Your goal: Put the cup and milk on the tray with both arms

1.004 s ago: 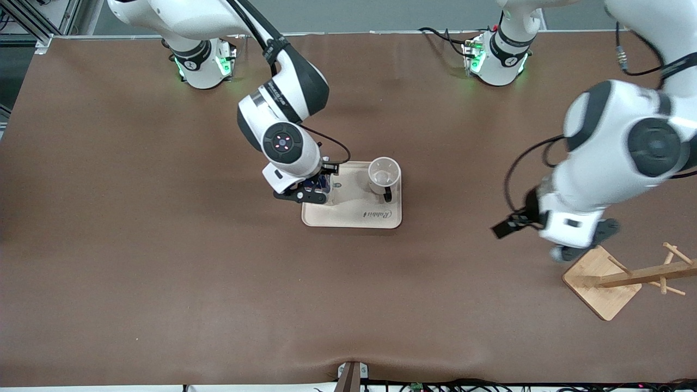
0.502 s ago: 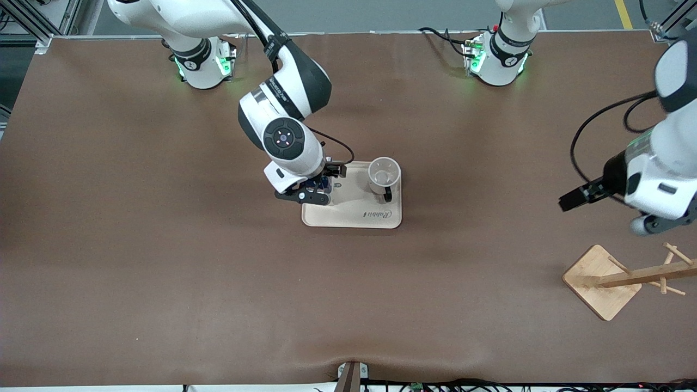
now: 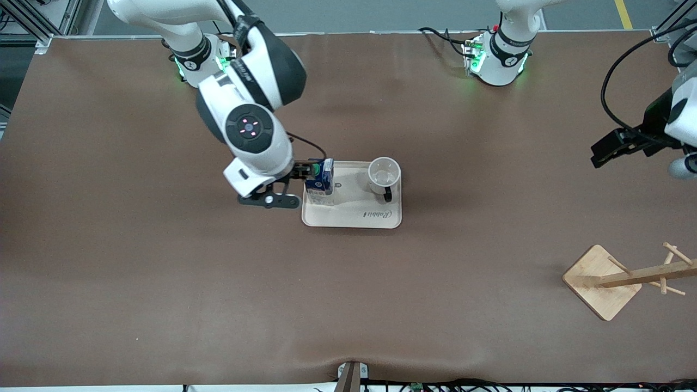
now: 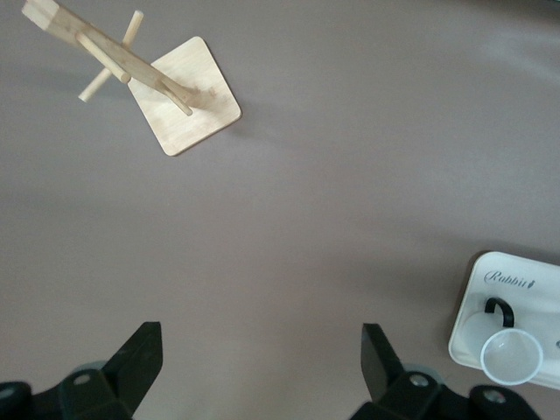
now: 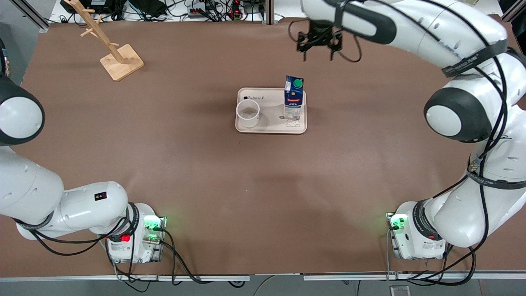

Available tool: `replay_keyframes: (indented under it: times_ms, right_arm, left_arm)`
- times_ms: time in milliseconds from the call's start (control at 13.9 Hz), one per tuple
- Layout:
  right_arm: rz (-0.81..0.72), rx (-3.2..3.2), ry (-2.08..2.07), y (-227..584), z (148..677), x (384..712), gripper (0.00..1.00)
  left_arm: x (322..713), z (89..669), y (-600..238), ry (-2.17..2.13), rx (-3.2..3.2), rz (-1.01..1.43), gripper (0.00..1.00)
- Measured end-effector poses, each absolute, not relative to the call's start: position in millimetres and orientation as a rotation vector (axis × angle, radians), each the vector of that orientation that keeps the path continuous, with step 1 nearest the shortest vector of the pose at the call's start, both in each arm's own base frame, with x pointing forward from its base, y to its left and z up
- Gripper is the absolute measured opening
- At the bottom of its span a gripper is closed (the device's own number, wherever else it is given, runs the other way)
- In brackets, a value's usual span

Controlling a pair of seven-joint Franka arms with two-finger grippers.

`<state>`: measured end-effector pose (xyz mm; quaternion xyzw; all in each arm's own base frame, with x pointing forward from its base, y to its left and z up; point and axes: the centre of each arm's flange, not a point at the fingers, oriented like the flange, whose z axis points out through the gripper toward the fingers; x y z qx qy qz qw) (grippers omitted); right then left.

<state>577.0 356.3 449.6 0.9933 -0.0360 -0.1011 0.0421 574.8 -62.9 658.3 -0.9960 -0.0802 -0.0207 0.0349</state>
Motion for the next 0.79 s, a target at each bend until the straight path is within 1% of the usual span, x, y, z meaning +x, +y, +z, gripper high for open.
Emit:
replay_keyframes:
  times_ms: [215,430,646,789]
  right_arm:
    - [-0.23,3.02,-0.095,290.5,477.2,612.2,1.0]
    - [-0.234,3.041,0.22,187.0,489.0,649.7,1.0]
    - [-0.249,3.054,0.36,89.9,488.7,670.8,1.0]
    - [-0.237,3.036,0.506,45.7,489.4,677.3,1.0]
  left_arm:
    - [557.0,666.3,-59.9,-0.168,-3.034,-0.068,1.0]
    - [536.8,673.4,-51.3,-0.137,-3.029,-0.072,1.0]
    - [527.5,675.1,-38.1,-0.137,-3.06,-0.069,1.0]
    - [525.5,672.8,-33.6,-0.13,-3.066,-0.063,1.0]
